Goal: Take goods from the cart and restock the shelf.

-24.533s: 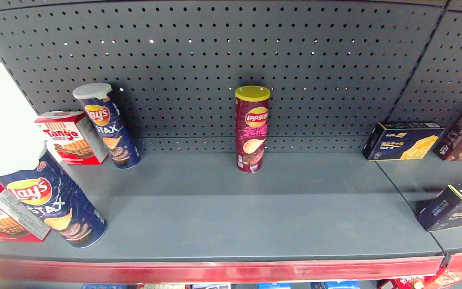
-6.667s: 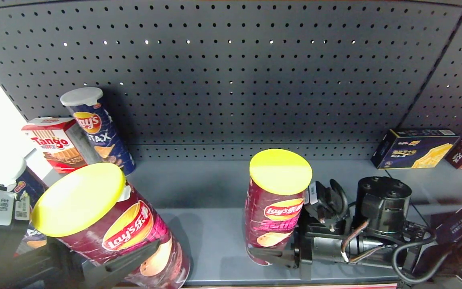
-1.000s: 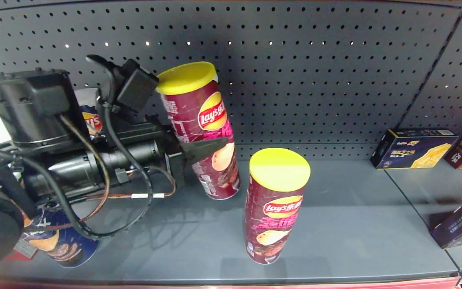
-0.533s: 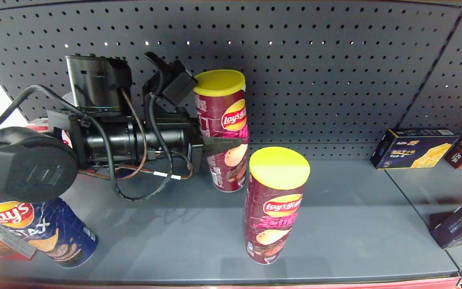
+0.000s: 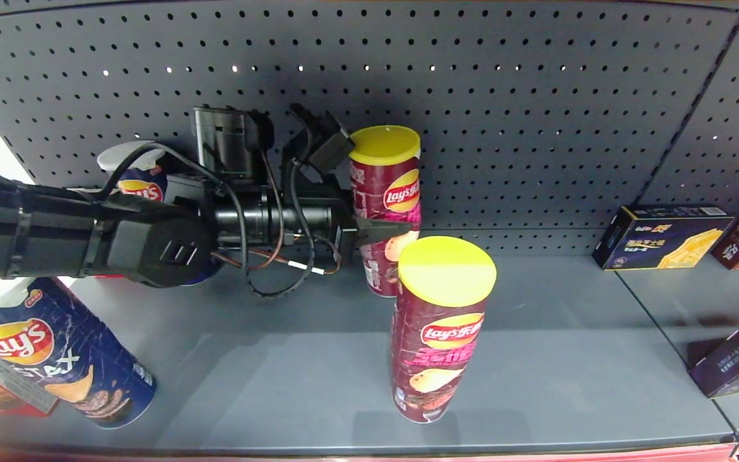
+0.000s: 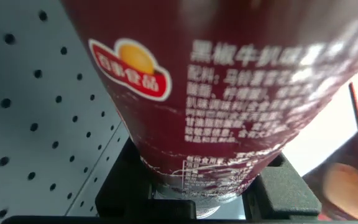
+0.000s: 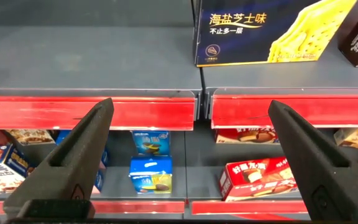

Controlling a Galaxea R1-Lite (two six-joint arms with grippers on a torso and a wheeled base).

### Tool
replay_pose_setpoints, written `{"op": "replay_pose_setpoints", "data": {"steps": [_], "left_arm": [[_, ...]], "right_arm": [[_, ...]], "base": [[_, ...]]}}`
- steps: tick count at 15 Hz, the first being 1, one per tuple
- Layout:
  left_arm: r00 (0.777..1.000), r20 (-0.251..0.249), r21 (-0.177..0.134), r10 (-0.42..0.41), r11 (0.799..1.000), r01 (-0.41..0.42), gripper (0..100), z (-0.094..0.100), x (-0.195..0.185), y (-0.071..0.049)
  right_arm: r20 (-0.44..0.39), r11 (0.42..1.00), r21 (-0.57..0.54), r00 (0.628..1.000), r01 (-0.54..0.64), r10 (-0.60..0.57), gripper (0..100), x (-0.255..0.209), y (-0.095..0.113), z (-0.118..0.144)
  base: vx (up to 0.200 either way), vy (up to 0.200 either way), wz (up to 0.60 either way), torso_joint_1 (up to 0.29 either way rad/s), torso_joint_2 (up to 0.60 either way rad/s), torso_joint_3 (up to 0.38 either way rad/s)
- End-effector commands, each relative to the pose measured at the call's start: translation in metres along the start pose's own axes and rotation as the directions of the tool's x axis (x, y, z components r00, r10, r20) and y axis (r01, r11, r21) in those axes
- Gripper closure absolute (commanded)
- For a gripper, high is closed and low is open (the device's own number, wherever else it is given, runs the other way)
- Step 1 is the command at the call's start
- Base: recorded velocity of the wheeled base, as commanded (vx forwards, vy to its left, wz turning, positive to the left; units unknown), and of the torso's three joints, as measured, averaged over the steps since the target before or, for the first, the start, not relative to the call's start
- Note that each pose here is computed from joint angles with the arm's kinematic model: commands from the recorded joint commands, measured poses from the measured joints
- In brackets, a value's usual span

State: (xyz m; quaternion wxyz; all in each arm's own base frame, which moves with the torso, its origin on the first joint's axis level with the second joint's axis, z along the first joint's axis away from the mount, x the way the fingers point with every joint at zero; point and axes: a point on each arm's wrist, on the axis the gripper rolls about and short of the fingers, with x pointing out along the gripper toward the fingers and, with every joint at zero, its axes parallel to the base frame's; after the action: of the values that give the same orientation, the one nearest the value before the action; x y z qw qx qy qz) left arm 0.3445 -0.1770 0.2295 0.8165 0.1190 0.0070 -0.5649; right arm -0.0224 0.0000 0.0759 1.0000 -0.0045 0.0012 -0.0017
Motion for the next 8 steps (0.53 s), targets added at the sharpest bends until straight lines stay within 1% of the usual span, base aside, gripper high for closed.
{"op": "replay_pose_setpoints", "data": {"steps": [1, 2, 4, 8], "left_arm": [[1.000, -0.028, 0.005, -0.009, 1.000, 0.009, 100, -0.011, 0.013, 0.009], [0.999, -0.035, 0.021, -0.010, 1.000, 0.011, 100, -0.011, 0.015, 0.013], [0.999, -0.032, 0.034, -0.013, 0.999, 0.014, 100, -0.011, 0.021, 0.018], [0.999, -0.040, 0.028, -0.014, 1.000, 0.015, 100, -0.015, 0.023, 0.019]], "right_arm": [[-0.001, 1.000, 0.000, 1.000, 0.000, 0.000, 0, 0.000, 0.000, 0.000], [-0.001, 1.000, 0.000, 1.000, 0.000, 0.000, 0, 0.000, 0.000, 0.000], [-0.001, 1.000, 0.000, 1.000, 0.000, 0.000, 0, 0.000, 0.000, 0.000], [-0.001, 1.000, 0.000, 1.000, 0.000, 0.000, 0, 0.000, 0.000, 0.000]], "base": [[0.000, 0.000, 0.00, 0.000, 0.00, 0.000], [0.000, 0.000, 0.00, 0.000, 0.00, 0.000], [0.000, 0.000, 0.00, 0.000, 0.00, 0.000], [0.000, 0.000, 0.00, 0.000, 0.00, 0.000]]}}
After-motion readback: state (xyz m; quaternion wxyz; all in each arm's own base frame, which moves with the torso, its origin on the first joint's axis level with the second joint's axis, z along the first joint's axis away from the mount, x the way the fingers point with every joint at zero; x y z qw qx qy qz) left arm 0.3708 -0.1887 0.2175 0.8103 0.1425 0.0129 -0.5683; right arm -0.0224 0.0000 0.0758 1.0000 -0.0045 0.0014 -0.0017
